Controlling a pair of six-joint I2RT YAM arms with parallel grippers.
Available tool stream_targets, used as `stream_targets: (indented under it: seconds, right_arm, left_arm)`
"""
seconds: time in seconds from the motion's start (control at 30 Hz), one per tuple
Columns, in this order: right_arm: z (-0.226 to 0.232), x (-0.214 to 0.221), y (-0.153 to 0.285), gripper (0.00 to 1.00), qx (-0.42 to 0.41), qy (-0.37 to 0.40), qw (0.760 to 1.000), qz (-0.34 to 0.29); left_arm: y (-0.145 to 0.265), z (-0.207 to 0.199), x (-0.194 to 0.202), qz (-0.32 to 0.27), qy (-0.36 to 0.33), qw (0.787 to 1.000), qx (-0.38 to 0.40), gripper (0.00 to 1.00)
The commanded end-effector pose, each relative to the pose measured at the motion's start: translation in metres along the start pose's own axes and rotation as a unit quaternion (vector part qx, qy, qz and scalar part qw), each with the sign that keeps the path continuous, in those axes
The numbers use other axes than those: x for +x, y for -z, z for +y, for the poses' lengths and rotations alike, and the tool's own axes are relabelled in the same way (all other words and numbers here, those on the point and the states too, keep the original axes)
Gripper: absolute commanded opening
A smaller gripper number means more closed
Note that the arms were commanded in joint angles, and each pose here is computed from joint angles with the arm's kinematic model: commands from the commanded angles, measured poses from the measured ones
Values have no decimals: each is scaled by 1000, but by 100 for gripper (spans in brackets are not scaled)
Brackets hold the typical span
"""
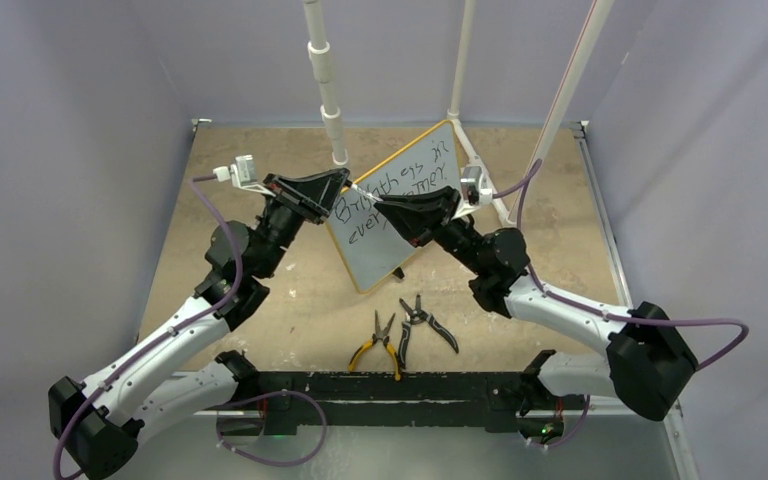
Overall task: Write a sentence on the whiteboard
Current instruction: Close the whiteboard marker at the center of the board.
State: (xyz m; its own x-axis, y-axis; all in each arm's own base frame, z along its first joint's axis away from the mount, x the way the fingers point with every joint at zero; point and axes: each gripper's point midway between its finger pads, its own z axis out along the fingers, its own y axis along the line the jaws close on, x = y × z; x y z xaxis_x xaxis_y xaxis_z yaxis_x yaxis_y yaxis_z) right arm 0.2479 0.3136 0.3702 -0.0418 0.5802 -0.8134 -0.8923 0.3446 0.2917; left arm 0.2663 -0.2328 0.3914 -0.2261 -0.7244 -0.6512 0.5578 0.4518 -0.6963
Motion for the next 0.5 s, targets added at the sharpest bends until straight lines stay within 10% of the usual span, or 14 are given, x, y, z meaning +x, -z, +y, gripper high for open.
stream_targets:
  seconds: [0.0,0.47]
  right_arm:
    - [-13,-64,-27,0,43,21,993,-107]
    - [-14,-62,-30,0,43,17,993,-108]
  left_arm:
    - [46,-12,118,248,21,966,65,0]
    - [48,-9,122,252,9,966,51,0]
